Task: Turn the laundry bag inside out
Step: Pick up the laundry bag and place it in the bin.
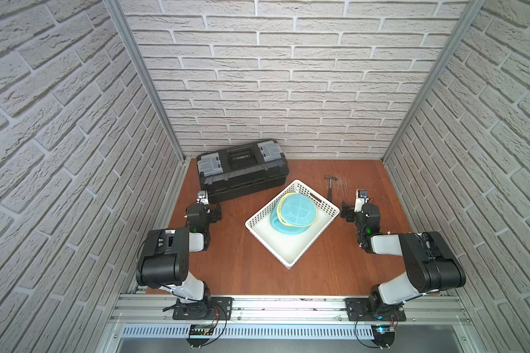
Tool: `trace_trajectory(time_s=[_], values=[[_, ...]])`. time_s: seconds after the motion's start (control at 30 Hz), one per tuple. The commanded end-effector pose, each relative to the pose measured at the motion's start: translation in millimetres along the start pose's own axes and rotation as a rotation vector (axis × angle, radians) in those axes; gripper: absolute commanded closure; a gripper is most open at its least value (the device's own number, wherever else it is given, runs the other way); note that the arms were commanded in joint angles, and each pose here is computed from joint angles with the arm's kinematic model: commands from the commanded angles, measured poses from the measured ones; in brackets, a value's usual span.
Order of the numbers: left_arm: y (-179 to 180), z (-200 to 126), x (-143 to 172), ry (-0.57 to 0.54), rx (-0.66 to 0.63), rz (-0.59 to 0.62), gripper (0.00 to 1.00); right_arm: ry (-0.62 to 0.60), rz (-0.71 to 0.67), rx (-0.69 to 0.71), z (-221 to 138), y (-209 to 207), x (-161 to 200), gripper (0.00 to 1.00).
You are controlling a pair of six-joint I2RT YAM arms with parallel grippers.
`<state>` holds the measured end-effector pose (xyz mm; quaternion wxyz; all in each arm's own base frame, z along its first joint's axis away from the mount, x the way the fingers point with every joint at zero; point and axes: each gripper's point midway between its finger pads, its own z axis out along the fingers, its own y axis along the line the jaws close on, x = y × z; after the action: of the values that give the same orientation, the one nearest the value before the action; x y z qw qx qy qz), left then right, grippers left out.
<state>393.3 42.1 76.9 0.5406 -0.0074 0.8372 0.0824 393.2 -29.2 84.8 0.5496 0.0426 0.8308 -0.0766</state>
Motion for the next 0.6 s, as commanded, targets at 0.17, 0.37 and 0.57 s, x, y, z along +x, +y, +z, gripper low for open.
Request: trace_trajectory(time_s=[0.17, 0.37, 0.57], values=[[-1.4, -3.4, -8.7, -0.035, 0.01, 0.008, 0.02, -0.036, -0.001, -0.008, -4.9, 0.8, -9.2, 0.01], [-1.9, -3.8, -9.2, -0.037, 0.011, 0.009, 0.02, -0.037, -0.001, -0.008, -4.8, 0.9, -9.2, 0.01], [-2.1, -3.3, -9.1, -0.035, 0.012, 0.009, 0.01, -0.04, 0.0, -0.007, -5.6, 0.4, -9.6, 0.01]])
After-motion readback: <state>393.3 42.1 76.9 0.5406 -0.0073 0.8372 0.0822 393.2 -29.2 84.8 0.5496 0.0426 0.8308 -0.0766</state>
